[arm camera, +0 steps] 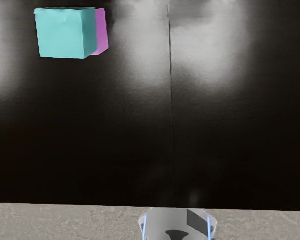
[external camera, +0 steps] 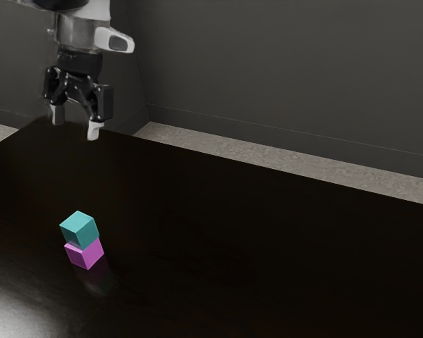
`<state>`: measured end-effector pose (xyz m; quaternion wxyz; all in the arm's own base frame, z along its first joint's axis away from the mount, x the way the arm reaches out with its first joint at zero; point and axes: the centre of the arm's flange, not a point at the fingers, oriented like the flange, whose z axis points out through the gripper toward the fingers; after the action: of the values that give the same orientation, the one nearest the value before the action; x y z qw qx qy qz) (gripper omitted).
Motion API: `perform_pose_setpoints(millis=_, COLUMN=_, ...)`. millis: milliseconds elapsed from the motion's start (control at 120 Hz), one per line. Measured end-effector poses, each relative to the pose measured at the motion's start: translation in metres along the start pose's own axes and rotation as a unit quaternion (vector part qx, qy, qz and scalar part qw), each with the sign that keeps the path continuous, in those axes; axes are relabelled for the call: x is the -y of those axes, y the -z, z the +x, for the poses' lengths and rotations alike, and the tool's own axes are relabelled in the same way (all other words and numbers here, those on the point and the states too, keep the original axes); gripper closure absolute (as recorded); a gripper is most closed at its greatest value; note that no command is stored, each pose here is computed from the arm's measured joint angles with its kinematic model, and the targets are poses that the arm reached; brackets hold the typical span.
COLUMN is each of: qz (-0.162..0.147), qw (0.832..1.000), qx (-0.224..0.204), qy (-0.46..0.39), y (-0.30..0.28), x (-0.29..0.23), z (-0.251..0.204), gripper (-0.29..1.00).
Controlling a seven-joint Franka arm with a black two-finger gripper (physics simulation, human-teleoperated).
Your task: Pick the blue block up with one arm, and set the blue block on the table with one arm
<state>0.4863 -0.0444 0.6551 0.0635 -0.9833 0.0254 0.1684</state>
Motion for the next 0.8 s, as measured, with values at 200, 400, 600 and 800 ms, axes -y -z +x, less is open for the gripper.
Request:
perform_pose_setpoints(millis=200, qz=0.012, qw=0.989, qx=-0.142, qy=-0.043, y=0.030, x=-0.053, z=0.022, gripper=0.00)
perform_pose_setpoints(millis=400, qz=0.004, qw=0.981, qx=-0.190, qy=-0.043, y=0.038, x=-0.034, z=0.037, gripper=0.00)
perform_pose_setpoints(millis=600, qz=-0.040, qw=0.989, qx=-0.124, qy=0.068, y=-0.091, x=0.096, z=0.062, gripper=0.00)
perform_pose_setpoints(millis=800, qz=-0.054, qw=0.987, qx=-0.118, qy=0.092, y=-0.191, x=0.121, z=0.068, gripper=0.00)
